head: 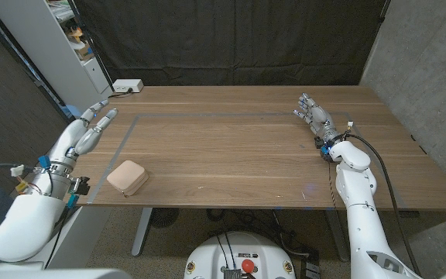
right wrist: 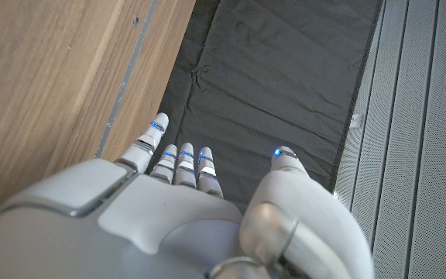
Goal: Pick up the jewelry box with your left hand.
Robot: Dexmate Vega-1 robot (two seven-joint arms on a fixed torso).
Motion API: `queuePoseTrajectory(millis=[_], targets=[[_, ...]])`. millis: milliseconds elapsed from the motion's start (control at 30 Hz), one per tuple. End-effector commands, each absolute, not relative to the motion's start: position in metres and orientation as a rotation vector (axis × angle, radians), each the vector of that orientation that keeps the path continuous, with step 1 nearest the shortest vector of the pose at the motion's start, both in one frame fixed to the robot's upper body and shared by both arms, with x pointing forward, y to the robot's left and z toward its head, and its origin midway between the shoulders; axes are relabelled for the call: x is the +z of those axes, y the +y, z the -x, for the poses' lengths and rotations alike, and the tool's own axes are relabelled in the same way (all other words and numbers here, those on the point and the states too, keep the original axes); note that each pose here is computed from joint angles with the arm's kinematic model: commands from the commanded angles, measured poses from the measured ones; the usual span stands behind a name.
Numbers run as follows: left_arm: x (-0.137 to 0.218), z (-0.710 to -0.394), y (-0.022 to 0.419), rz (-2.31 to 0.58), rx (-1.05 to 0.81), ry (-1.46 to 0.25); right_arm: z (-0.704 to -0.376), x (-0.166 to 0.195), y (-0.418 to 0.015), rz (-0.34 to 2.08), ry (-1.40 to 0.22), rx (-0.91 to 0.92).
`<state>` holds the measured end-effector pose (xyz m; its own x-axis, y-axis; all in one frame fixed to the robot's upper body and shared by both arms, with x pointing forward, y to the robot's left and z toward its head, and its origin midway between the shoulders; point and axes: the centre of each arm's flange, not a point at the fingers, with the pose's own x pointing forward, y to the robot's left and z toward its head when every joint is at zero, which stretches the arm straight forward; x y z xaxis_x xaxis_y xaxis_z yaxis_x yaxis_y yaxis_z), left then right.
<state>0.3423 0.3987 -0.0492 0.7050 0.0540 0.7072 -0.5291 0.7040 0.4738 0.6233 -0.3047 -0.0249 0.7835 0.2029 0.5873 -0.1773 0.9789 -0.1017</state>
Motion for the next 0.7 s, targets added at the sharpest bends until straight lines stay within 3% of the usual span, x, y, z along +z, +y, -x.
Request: queuePoseTrajectory(millis=[33,700], targets=[[-0.0478,-0.3356,0.397,-0.814,0.43,-0.717,-0.6286,-0.0238,-0.3017,0.039,-0.635,0.209],[-0.0518,-0.3296,0.3957,-1.004,0.597,-0.713,-0.6273,-0.0234,-0.2984,0.047,-0.631,0.208]])
